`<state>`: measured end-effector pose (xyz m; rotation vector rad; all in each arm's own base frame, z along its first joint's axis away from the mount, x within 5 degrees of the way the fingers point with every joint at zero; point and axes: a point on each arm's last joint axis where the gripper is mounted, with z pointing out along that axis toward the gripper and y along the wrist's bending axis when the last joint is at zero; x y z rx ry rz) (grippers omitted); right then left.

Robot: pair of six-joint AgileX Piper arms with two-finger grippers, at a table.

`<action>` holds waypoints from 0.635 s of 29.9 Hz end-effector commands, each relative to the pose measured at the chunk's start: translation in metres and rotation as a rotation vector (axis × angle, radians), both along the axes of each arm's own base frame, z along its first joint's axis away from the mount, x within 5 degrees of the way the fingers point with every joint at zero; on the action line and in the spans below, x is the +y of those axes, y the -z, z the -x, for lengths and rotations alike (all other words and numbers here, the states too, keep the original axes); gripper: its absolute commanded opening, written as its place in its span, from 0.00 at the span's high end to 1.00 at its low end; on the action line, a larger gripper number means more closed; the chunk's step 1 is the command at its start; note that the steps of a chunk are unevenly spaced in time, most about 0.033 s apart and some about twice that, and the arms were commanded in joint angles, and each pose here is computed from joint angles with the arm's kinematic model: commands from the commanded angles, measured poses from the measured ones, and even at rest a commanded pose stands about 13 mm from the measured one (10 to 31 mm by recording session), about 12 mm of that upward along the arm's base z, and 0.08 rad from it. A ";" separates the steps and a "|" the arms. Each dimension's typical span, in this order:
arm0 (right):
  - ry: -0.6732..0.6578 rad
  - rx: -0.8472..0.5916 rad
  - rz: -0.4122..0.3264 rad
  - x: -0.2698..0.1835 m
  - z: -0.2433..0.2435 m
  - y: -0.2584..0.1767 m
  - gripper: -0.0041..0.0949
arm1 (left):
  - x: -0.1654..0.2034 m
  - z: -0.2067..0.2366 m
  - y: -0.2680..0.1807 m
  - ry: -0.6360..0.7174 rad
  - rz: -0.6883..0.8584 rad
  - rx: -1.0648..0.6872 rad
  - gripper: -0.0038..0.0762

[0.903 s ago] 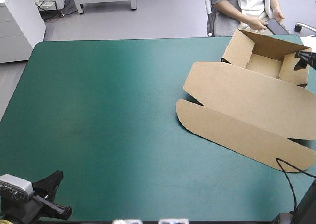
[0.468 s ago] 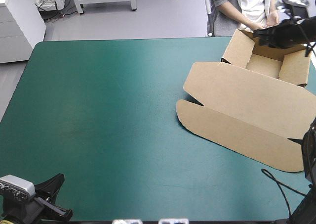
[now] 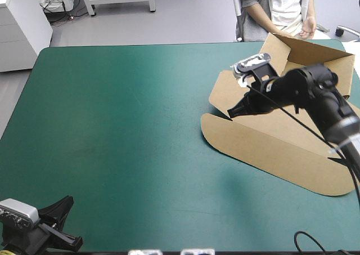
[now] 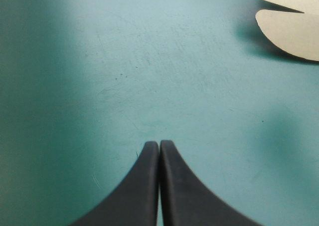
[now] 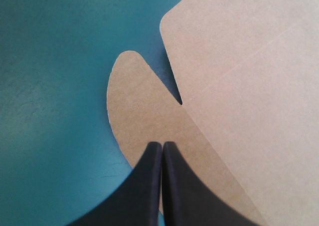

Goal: Fold the box

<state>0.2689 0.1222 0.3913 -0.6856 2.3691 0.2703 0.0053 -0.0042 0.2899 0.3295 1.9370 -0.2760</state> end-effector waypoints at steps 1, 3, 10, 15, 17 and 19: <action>0.021 -0.177 -0.073 -0.017 0.039 -0.014 0.97 | -0.001 -0.002 -0.013 -0.002 0.038 -0.076 0.96; 0.011 -0.220 -0.062 -0.028 0.062 -0.008 0.97 | -0.001 -0.002 -0.013 -0.002 0.038 -0.076 0.96; 0.018 -0.372 -0.129 -0.057 0.134 0.006 0.97 | -0.001 -0.002 -0.013 -0.002 0.038 -0.076 0.96; 0.048 -0.379 -0.166 -0.070 0.164 0.027 0.97 | -0.001 -0.002 -0.013 -0.002 0.038 -0.076 0.96; 0.061 -0.393 -0.179 -0.075 0.174 0.037 0.97 | -0.001 -0.002 -0.013 -0.002 0.038 -0.076 0.96; 0.082 -0.410 -0.199 -0.080 0.184 0.048 0.97 | -0.001 -0.002 -0.013 -0.002 0.038 -0.076 0.96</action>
